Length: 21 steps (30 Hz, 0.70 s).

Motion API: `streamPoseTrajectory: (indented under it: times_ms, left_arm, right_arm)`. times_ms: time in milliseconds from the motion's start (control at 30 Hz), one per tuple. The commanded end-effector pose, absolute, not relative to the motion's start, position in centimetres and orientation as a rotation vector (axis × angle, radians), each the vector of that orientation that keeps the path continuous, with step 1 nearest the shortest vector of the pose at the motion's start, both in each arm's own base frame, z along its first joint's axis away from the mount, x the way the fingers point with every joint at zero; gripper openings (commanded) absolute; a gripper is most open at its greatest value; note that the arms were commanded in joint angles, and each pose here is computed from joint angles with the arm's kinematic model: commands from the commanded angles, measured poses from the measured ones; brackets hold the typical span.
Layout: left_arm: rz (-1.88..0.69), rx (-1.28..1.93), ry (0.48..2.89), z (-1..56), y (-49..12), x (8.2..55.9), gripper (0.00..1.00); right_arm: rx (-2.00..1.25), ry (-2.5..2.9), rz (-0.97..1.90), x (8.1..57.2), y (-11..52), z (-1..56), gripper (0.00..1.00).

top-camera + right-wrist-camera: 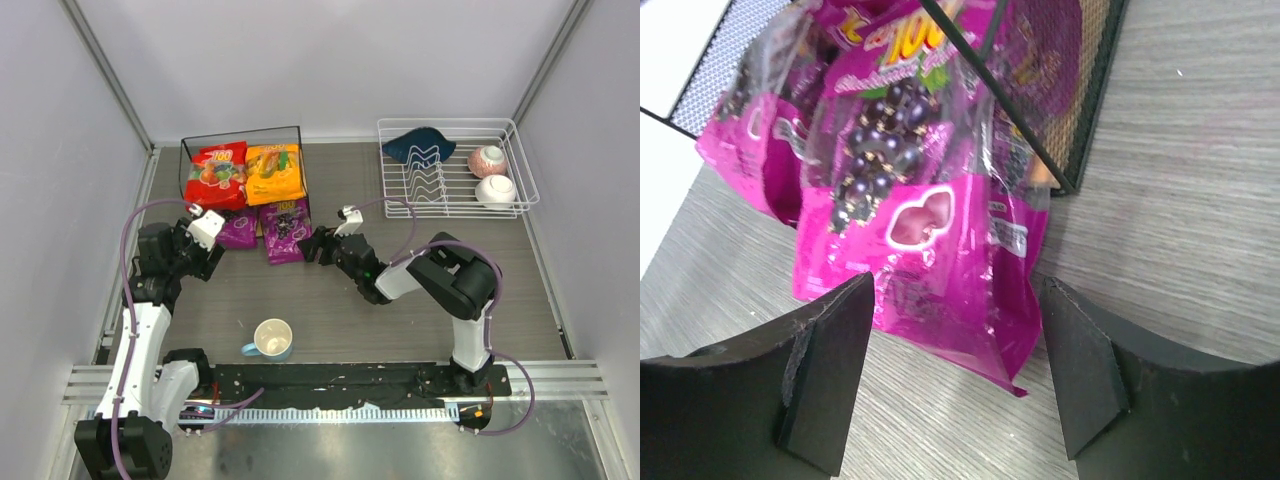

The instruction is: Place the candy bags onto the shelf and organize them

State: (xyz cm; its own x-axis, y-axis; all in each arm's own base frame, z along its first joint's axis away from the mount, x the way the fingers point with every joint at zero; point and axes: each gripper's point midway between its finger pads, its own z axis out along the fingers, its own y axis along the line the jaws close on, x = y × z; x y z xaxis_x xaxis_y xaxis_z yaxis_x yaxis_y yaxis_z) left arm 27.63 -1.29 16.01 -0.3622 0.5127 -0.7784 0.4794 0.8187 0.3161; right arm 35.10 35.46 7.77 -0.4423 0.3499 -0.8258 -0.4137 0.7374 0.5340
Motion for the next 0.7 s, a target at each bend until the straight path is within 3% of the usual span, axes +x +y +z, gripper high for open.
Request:
streamPoseTrajectory:
  times_ms: [0, 200, 300, 400, 500, 533, 600, 667]
  left_arm:
    - [0.068, 0.728, 1.962, 17.7, -1.2, 28.1, 0.69]
    - [0.075, 0.727, 1.964, 17.7, -1.0, 28.1, 0.69]
    - [0.071, 0.732, 1.964, 17.6, -1.1, 28.0, 0.69]
    - [0.079, 0.730, 1.960, 17.7, -1.0, 28.1, 0.69]
    - [0.081, 0.731, 1.965, 17.5, -1.0, 28.1, 0.69]
    - [0.083, 0.730, 1.964, 17.5, -0.9, 28.1, 0.69]
    - [0.082, 0.731, 1.964, 17.5, -1.0, 28.2, 0.69]
    - [0.084, 0.731, 1.967, 17.4, -0.9, 28.2, 0.69]
  right_arm:
    - [-0.044, 1.829, 0.850, 36.0, 35.5, 7.6, 0.73]
    - [-0.044, 1.840, 0.870, 36.0, 35.9, 7.0, 0.72]
    - [-0.050, 1.831, 0.896, 35.9, 36.2, 7.2, 0.66]
    - [-0.057, 1.831, 0.922, 35.9, 36.7, 7.2, 0.51]
    - [-0.056, 1.831, 0.942, 35.8, 37.0, 7.3, 0.29]
    - [-0.053, 1.830, 0.945, 35.9, 37.0, 7.3, 0.13]
    - [-0.057, 1.830, 0.946, 36.0, 37.2, 7.4, 0.03]
    - [-0.060, 1.823, 0.951, 36.1, 37.4, 7.7, 0.01]
